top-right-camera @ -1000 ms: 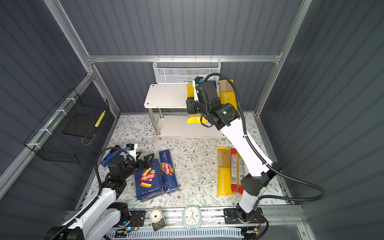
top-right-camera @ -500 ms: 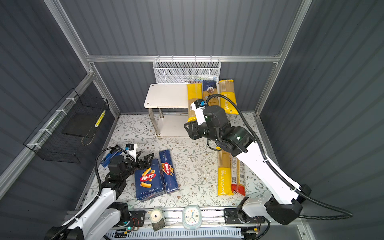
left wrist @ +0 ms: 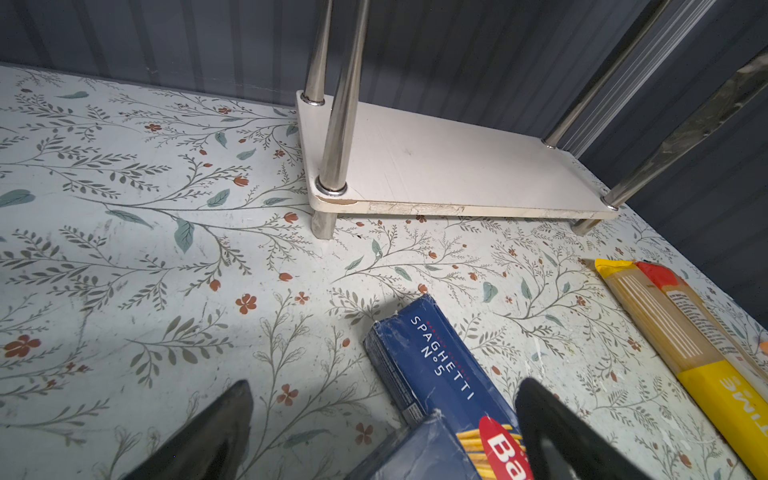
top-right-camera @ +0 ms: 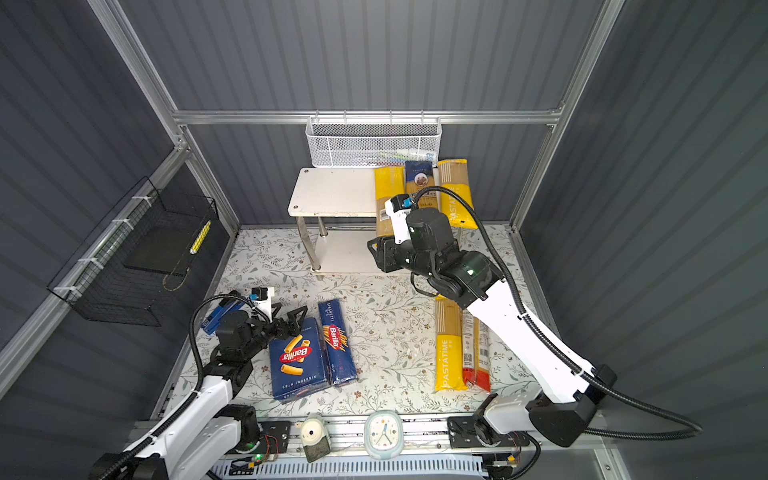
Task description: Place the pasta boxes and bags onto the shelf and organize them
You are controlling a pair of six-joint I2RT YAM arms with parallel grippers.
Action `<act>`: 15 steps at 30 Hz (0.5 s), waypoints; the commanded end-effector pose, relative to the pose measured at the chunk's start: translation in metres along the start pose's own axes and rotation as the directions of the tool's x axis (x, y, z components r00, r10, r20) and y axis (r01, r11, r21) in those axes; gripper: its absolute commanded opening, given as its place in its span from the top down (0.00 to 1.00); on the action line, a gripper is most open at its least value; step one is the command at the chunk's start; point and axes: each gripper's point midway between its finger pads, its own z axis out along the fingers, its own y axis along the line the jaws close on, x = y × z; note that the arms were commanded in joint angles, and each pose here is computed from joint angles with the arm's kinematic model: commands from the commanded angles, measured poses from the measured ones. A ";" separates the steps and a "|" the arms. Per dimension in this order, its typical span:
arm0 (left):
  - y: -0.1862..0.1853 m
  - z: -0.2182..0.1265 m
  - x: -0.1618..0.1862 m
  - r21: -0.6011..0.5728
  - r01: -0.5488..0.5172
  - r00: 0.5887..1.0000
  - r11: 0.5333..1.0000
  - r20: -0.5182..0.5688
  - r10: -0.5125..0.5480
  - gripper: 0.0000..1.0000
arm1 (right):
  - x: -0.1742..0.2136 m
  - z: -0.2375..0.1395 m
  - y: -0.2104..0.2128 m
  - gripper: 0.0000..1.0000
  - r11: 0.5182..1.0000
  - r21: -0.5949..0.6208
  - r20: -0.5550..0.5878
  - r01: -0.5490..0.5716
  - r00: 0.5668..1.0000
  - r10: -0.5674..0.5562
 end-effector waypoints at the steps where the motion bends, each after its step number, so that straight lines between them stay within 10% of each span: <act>1: -0.001 -0.001 -0.006 -0.007 0.006 1.000 1.000 0.009 -0.006 0.00 | -0.004 0.005 -0.002 0.52 1.000 -0.009 0.006 -0.017 1.000 0.017; 15: 0.000 0.000 -0.006 -0.009 0.008 1.000 1.000 0.005 -0.008 0.00 | -0.011 0.021 -0.001 0.50 1.000 -0.027 -0.016 0.016 1.000 -0.016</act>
